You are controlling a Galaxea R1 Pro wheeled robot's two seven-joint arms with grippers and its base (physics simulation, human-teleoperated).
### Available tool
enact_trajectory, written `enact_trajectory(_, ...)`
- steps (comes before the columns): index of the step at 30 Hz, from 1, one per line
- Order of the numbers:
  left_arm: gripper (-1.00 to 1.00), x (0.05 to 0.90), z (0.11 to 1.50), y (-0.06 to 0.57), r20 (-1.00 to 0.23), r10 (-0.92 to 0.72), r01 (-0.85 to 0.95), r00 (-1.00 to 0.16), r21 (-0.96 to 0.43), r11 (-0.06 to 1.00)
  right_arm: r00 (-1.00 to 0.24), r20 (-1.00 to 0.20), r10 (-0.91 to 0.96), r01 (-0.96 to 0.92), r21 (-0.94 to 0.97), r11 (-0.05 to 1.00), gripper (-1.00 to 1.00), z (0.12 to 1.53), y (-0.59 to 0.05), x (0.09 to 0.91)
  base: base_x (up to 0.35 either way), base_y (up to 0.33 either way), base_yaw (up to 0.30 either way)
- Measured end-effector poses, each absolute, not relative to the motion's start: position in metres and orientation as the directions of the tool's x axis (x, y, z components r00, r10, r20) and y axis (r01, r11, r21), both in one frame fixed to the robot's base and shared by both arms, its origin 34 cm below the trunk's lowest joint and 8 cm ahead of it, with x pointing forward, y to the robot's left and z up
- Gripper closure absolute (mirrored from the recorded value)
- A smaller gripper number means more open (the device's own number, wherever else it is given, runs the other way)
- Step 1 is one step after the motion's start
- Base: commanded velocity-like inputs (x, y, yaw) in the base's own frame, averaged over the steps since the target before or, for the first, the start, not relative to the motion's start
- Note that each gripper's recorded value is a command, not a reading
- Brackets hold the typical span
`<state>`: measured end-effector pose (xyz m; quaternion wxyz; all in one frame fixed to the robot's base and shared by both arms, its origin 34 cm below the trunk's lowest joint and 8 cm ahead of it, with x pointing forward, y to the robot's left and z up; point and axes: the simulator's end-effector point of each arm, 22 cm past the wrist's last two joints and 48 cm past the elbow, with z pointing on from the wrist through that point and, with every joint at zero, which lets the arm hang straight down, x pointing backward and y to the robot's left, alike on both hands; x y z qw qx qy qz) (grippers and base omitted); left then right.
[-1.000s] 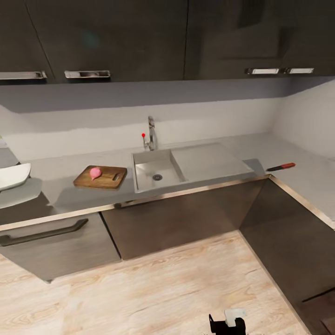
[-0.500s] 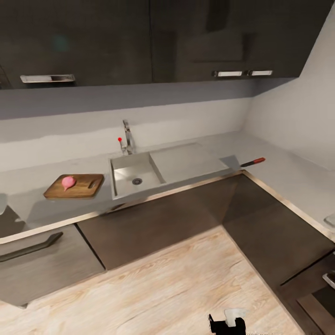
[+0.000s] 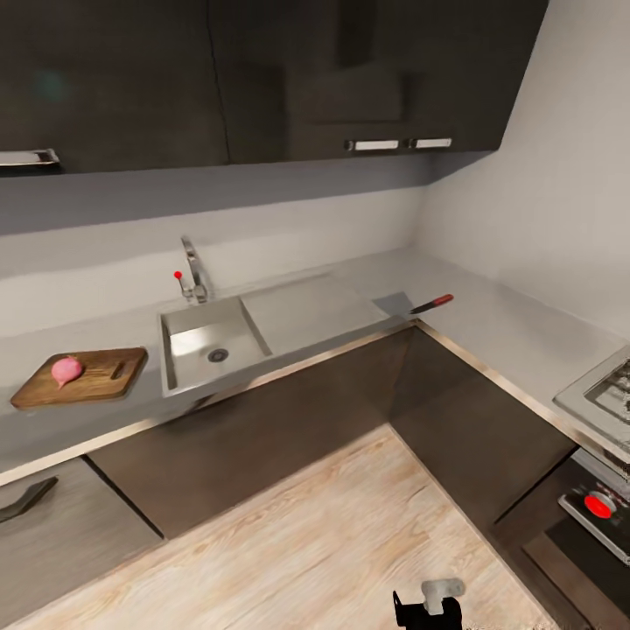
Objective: In the kitchen, take the Vidalia onion out of the sink, dice it on the chopping board with the paring knife, put the diced onion into the bowl on the countertop, then place both the paring knife and the chopping board into the sink.
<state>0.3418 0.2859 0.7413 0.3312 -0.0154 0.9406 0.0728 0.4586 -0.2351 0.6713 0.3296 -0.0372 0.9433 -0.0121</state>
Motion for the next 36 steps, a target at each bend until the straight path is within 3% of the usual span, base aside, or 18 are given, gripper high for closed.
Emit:
enact_trajectory(23, -1.0, 0.3449, 0.7438, 0.2848, -0.635, 0.019, -0.077, -0.772, 0.123, 0.989, -0.772, -0.631, -0.076, -0.06, -0.046, 0.997, -1.0, 0.676, -0.2339, 0.463, 0.005, 0.053, -0.254)
enact_trajectory(36, -1.0, 0.343, 0.7425, 0.2853, -0.631, 0.019, -0.077, -0.776, 0.124, 0.989, -0.772, -0.631, -0.076, -0.062, -0.045, 0.997, -1.0, 0.676, -0.2329, 0.4628, 0.0, 0.002, -0.141)
